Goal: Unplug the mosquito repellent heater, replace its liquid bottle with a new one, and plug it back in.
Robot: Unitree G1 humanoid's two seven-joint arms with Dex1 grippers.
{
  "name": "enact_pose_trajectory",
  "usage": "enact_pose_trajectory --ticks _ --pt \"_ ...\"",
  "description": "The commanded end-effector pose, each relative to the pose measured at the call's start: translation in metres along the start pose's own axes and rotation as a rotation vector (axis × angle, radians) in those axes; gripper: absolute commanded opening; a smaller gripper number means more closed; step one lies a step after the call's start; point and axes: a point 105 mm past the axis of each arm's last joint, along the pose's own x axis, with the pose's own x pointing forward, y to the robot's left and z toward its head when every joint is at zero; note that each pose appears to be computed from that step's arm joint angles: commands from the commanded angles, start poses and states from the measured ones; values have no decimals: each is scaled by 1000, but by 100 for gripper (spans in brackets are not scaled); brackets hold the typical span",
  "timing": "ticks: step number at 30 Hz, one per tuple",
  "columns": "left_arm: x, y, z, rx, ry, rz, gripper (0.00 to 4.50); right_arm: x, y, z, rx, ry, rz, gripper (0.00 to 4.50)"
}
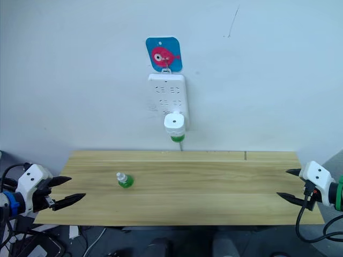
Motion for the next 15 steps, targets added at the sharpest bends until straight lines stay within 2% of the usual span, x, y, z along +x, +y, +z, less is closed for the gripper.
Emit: enact_pose_trajectory --ticks 1,6,10,15 --pt "-4 10 25 28 -78 68 450 -8 -8 36 -31 -129 -94 446" --pt "6 7 49 13 -155 74 450 -7 0 79 -34 -264 -144 446" --pt "19 -7 87 16 -260 1 450 -8 20 127 29 -414 -103 446" --pt "38 -21 137 40 -388 -74 450 -10 31 167 91 -528 -57 446"
